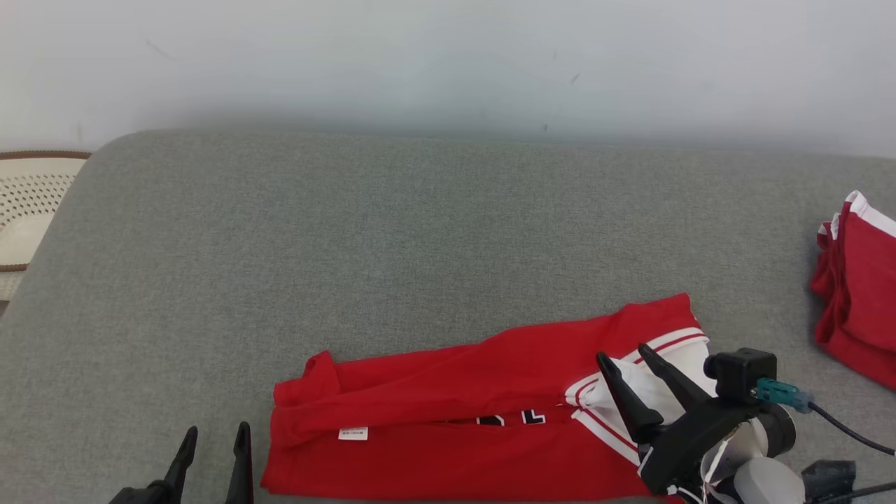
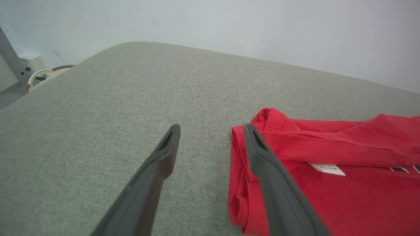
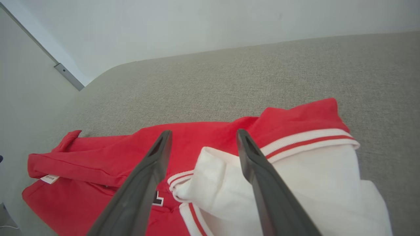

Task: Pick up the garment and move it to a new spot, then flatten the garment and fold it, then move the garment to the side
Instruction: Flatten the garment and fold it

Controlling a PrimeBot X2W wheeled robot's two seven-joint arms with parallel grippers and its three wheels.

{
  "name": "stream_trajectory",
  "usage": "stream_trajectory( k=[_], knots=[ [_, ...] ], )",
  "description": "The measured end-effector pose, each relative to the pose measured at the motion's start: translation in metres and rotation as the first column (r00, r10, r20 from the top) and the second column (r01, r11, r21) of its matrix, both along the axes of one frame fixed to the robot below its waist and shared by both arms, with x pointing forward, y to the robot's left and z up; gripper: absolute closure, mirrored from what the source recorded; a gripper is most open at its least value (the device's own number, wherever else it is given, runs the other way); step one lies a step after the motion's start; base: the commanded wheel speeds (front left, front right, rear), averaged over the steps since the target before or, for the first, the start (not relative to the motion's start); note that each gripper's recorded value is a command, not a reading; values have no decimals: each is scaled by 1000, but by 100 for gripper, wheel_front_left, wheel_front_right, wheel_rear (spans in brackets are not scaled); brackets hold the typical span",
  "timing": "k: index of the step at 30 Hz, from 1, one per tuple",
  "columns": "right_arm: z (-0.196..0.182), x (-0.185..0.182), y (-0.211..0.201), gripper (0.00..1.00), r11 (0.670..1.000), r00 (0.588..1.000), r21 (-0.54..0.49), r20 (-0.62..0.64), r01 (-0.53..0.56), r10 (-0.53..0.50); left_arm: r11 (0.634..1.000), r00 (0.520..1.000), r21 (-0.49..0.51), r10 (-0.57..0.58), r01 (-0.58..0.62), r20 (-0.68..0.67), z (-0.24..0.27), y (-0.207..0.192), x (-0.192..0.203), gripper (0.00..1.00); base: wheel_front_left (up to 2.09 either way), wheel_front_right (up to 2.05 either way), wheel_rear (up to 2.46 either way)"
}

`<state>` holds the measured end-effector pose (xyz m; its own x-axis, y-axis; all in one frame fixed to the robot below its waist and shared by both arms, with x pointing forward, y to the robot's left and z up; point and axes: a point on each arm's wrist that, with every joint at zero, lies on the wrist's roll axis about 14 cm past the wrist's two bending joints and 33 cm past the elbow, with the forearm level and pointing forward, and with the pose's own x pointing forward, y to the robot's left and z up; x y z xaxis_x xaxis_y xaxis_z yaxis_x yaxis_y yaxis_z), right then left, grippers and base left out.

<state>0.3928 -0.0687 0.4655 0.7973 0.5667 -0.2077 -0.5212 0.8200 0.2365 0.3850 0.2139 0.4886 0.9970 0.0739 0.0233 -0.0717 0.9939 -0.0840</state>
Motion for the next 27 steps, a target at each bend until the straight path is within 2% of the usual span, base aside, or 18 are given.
stream_trajectory(
  k=[4, 7, 8, 9, 10, 11, 12, 14, 21, 26, 27],
  knots=[
    [-11, 5, 3, 2, 998, 999, -62, -19, -30, 29, 1000, 1000, -13, 19, -19, -9, -3, 4, -2, 0, 0, 0, 0],
    [-24, 6, 1, 17, 993, 998, -110, -46, -43, 38, 1000, 1000, -20, 22, -22, -15, -6, 4, -2, 0, 0, 0, 0],
    [-28, 5, 2, 17, 991, 997, -121, -59, -49, 42, 1000, 1000, -20, 20, -20, -17, -6, 4, -1, 0, 0, 0, 0],
    [-33, 4, 1, 38, 990, 996, -130, -73, -53, 44, 1000, 1000, -21, 19, -20, -19, -7, 3, -1, 0, 0, 0, 0],
    [-37, 2, 2, 55, 989, 995, -135, -84, -58, 47, 1000, 1000, -22, 20, -20, -21, -8, 3, -1, 0, 0, 0, 0],
    [-39, 1, 2, 55, 989, 995, -137, -89, -63, 51, 1000, 1000, -24, 20, -20, -23, -8, 3, -1, 0, 0, 0, 0],
    [-40, 1, 3, 74, 988, 994, -138, -92, -65, 53, 999, 1000, -25, 19, -20, -24, -9, 3, 0, 0, 0, 0, 0],
    [-41, 0, 3, 100, 989, 994, -134, -91, -66, 54, 1000, 1000, -28, 14, -15, -23, -9, 1, 2, 0, 0, 0, 0],
    [-40, -16, 4, 100, 993, 994, -94, -85, -72, 64, 1000, 1000, -30, -7, 7, -5, -3, -5, 7, 0, 0, 0, 0],
    [-41, -38, 5, 100, 996, 992, -45, -99, -79, 74, 997, 998, -26, -66, 66, -5, -4, -22, 12, 0, 0, 0, 0],
    [-42, -42, 4, 82, 996, 992, -36, -104, -76, 72, 997, 998, -26, -70, 70, -4, -4, -23, 14, 0, 0, 0, 0]
  ],
)
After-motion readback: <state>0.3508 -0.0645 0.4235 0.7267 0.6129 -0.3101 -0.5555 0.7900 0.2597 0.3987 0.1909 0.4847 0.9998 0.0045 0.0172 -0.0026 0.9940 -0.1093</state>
